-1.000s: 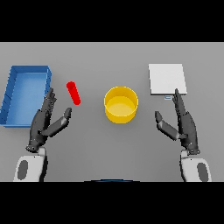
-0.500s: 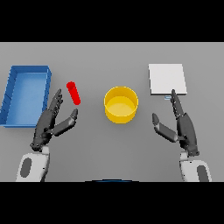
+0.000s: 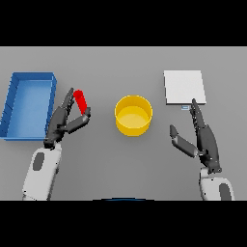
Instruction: Pick up the red beaker and tilt it to pour out 1 green nut into yellow bowl. Pick up the yellow bowl and place it on the metallic measuring scale.
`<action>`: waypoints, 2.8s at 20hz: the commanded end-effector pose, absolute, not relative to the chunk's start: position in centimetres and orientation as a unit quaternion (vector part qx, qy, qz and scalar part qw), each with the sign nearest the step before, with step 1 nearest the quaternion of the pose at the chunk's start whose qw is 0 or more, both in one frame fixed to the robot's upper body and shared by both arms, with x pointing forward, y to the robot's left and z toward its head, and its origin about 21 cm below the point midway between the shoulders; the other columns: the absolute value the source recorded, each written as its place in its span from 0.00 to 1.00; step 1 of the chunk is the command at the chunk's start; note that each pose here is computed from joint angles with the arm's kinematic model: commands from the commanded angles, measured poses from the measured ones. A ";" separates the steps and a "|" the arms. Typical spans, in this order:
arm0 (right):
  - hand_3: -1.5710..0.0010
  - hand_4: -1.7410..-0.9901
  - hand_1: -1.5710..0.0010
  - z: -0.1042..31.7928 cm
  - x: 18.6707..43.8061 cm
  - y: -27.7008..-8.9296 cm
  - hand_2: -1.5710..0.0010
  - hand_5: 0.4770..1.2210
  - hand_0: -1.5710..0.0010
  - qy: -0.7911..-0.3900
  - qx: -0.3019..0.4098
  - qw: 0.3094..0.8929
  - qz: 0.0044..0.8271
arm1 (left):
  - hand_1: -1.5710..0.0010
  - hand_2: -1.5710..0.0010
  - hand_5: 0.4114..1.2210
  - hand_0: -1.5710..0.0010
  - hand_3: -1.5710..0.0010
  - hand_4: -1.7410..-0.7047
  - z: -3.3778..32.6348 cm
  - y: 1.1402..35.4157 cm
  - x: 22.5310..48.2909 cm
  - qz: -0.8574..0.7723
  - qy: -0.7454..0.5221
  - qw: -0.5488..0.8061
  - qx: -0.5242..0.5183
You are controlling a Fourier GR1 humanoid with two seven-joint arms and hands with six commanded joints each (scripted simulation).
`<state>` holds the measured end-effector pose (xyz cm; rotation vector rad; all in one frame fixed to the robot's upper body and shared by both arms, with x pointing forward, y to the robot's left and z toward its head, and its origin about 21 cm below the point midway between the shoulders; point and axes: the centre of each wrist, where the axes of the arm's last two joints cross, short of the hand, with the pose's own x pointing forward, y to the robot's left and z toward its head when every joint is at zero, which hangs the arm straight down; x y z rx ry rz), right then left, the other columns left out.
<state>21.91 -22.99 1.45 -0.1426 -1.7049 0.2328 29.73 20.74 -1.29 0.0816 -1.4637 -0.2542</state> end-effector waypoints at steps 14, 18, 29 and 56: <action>1.00 0.57 1.00 1.3 22.2 -23.6 1.00 0.28 1.00 -0.746 -0.066 0.655 0.103 | 1.00 1.00 0.38 1.00 1.00 0.39 -1.7 19.6 34.7 -0.127 -0.671 0.731 0.020; 1.00 0.60 1.00 1.3 22.2 -23.6 1.00 0.28 1.00 -0.745 -0.070 0.656 0.103 | 0.95 0.92 0.44 0.95 0.95 0.31 -1.8 19.2 35.6 -0.112 -0.682 0.723 0.015; 1.00 0.59 1.00 1.6 22.4 -23.3 1.00 0.28 1.00 -0.752 -0.058 0.648 0.107 | 0.09 0.09 0.88 0.10 0.09 0.15 -2.3 17.5 35.8 -0.090 -0.711 0.696 0.040; 1.00 0.63 1.00 1.7 22.1 -22.5 1.00 0.33 1.00 -0.753 -0.075 0.641 0.125 | 0.00 0.00 0.95 0.00 0.00 0.00 8.7 12.0 38.7 -0.591 -0.627 0.417 0.288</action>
